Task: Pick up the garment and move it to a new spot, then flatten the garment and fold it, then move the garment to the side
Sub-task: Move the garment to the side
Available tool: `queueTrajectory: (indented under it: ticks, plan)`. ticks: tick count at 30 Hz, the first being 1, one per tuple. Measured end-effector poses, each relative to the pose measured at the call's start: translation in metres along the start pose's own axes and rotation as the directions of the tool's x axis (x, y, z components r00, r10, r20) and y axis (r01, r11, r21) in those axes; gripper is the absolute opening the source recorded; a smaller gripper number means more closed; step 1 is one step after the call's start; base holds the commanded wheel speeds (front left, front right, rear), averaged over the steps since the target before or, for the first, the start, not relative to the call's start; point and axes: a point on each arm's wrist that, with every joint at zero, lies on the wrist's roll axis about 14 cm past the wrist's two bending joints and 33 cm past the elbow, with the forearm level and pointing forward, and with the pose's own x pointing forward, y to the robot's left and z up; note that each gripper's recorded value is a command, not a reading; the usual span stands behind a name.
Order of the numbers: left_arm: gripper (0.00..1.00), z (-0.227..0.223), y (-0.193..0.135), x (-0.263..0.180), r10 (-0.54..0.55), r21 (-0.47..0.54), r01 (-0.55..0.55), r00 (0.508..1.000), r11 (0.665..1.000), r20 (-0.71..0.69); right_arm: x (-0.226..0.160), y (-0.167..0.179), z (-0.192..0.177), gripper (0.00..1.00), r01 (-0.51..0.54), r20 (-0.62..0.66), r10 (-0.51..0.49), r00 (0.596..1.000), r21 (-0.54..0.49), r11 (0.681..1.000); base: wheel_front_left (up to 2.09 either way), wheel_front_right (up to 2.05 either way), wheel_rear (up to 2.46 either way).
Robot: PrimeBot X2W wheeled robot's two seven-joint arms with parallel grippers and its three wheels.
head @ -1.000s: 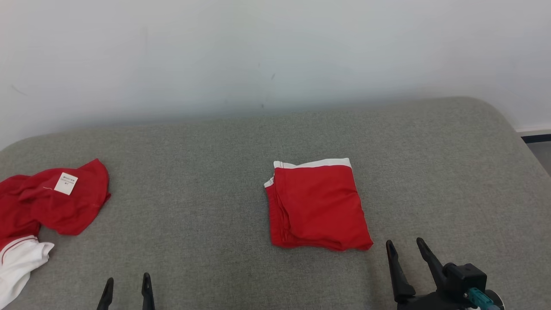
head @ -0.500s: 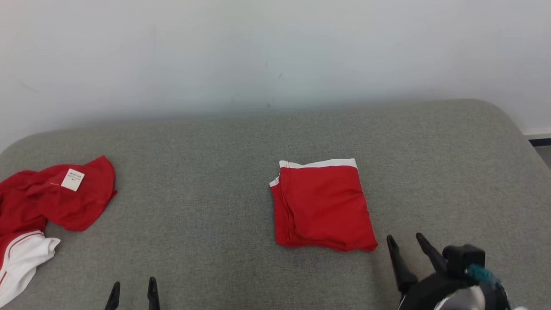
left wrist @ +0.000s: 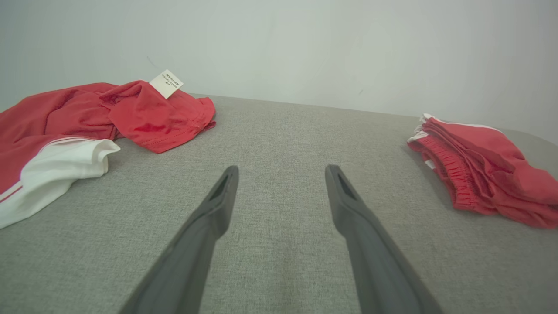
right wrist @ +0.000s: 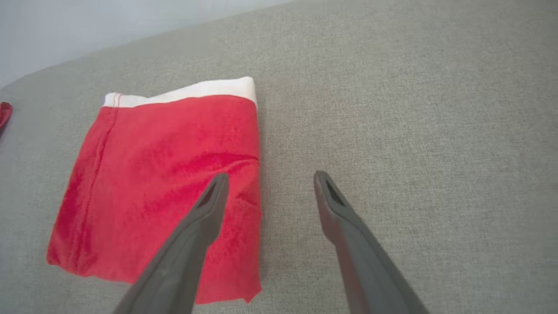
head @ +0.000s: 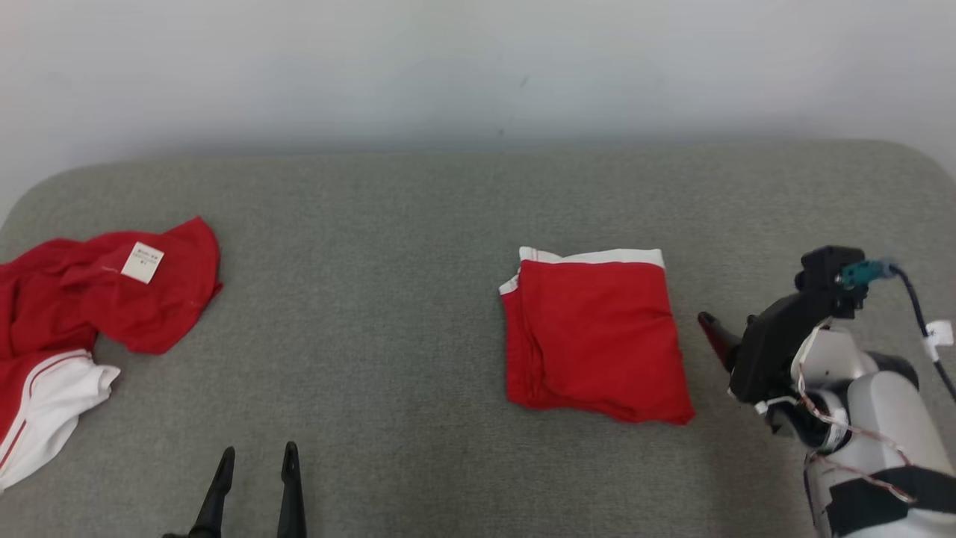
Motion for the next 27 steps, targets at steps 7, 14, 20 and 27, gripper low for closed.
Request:
queueTrajectory:
  ticks: [7,14,20,27]
  plan:
    - [1.00,-0.005,0.013,0.002,0.045,-0.012,-0.045,0.999,0.999,-0.017,0.035,0.010,0.001,1.00,0.019,-0.133,-0.021,0.991,-0.016,1.000,0.00,0.00,0.00]
    - [1.00,-0.012,0.028,0.000,0.091,-0.014,-0.092,0.995,0.996,-0.041,0.062,0.017,-0.027,1.00,0.032,-0.247,-0.043,0.968,-0.049,0.998,0.00,0.00,0.00]
    - [1.00,-0.019,0.032,0.000,0.104,-0.013,-0.105,0.993,0.994,-0.061,0.076,0.028,-0.047,1.00,0.014,-0.301,-0.032,0.953,-0.063,0.998,0.00,0.00,0.00]
    - [1.00,-0.021,0.027,0.009,0.087,-0.012,-0.088,0.994,0.996,-0.067,0.081,0.035,-0.059,0.00,-0.015,-0.359,-0.030,0.933,-0.123,0.992,0.00,0.00,0.00]
